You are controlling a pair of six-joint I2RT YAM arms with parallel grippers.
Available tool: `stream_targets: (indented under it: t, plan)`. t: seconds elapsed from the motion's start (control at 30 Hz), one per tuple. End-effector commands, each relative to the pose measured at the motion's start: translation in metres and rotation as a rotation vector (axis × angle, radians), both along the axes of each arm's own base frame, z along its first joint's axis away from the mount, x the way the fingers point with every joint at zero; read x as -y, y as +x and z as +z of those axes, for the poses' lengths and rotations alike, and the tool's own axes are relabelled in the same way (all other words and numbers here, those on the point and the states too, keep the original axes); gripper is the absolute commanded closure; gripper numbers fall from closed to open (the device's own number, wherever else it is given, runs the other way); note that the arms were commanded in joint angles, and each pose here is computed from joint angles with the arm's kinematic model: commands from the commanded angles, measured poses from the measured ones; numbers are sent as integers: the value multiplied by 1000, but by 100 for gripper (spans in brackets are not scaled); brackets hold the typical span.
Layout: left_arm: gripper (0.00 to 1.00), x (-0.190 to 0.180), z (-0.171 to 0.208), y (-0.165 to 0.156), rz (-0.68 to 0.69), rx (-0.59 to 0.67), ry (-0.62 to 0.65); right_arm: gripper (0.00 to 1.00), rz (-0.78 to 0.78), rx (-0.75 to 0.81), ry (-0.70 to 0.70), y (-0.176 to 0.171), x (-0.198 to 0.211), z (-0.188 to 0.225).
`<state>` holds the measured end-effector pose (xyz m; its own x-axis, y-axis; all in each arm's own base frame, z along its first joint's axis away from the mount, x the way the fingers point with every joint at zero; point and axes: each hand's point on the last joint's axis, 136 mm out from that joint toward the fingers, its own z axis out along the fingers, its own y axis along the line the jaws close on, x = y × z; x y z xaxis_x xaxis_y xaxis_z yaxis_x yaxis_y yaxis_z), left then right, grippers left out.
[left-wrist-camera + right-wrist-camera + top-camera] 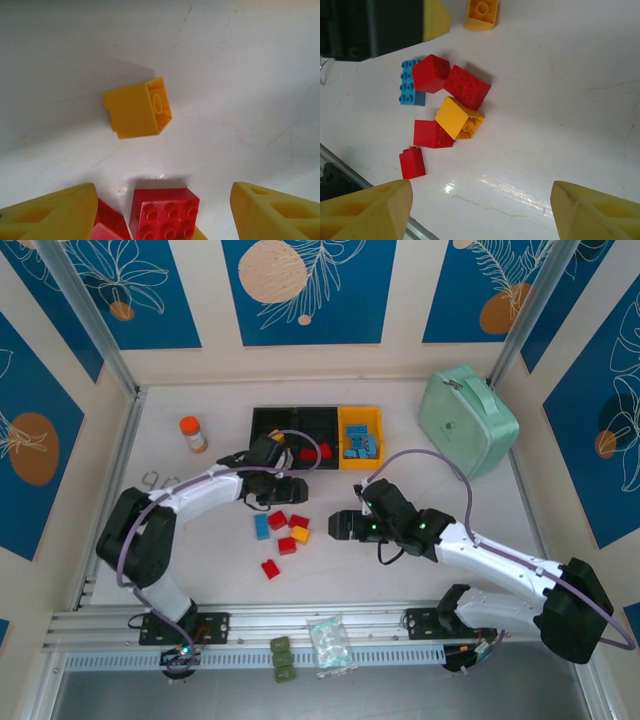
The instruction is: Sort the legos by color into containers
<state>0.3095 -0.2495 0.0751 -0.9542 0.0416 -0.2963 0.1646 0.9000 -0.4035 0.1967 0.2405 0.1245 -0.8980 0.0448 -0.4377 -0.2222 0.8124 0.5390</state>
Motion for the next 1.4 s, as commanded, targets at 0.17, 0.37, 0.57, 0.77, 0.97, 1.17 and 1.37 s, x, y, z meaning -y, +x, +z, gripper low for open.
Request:
stream_targets:
  t: [0.17, 0.37, 0.57, 0.77, 0.97, 1.17, 1.37]
  plan:
    - [27, 7, -18, 24, 32, 18, 111, 27, -54, -6, -13, -10, 23, -6]
    - [28, 9, -35, 32, 37, 2, 177, 27, -77, -9, -6, -11, 31, -8]
    - [36, 15, -47, 34, 7, 7, 261, 27, -83, -17, -1, -9, 32, -11]
    - [56, 15, -55, 29, -19, 2, 320, 27, -90, -23, -2, -9, 34, -14]
    - [65, 17, -33, 32, -23, 42, 285, 27, -101, -31, 6, -8, 35, -16]
    - [66, 11, 6, 43, -14, 111, 243, 27, -99, -27, 10, -7, 33, -14]
    - [66, -10, 37, 56, 20, 162, 226, 27, -95, -40, 15, -5, 28, -17]
